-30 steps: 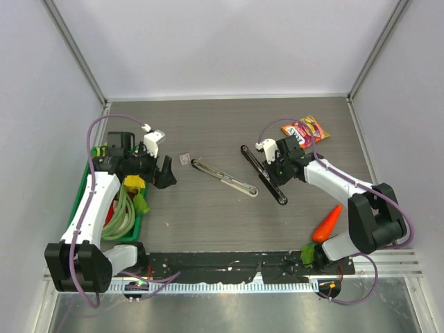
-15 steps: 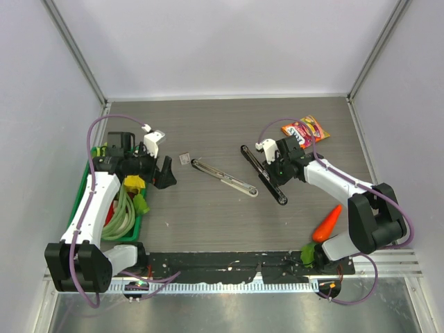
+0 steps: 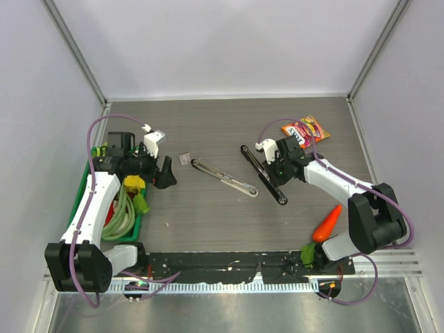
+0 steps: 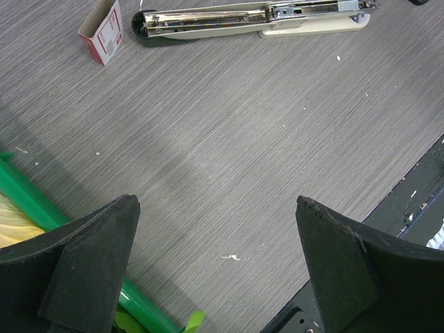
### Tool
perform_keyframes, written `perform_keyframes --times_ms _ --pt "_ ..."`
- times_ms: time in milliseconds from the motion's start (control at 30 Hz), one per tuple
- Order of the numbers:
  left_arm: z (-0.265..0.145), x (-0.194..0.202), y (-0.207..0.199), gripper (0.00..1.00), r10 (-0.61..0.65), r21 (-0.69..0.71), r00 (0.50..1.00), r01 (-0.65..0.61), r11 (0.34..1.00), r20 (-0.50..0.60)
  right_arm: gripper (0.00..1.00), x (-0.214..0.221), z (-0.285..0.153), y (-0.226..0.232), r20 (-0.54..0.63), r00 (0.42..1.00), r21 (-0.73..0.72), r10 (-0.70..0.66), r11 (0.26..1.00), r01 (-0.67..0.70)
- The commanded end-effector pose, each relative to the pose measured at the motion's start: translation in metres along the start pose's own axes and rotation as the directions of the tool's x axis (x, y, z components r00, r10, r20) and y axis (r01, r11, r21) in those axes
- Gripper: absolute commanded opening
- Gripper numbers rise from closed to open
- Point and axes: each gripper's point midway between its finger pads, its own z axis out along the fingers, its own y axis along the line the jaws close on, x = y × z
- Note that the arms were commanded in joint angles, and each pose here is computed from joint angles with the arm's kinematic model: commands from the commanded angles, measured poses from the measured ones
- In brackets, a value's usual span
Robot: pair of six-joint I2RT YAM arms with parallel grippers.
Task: Load the staples into the stapler
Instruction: Install the staple into the stapler.
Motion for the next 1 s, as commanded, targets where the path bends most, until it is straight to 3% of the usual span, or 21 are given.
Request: perform_keyframes --times_ms 0,967 --pt "-0.0030 -0.0081 -0.0010 1.00 0.026 0.004 0.999 -0.026 1.000 0.043 0.01 -0.0144 -0.0067 0.0004 0.047 0.999 -0.002 -0.025 1.000 0.025" --pt "-0.0037 -0.0089 -0.0021 1.00 0.023 0.008 0.999 -0.023 1.000 0.048 0.01 -0.0146 -0.0079 -0.0028 0.049 0.998 0.021 -0.033 0.999 0.032"
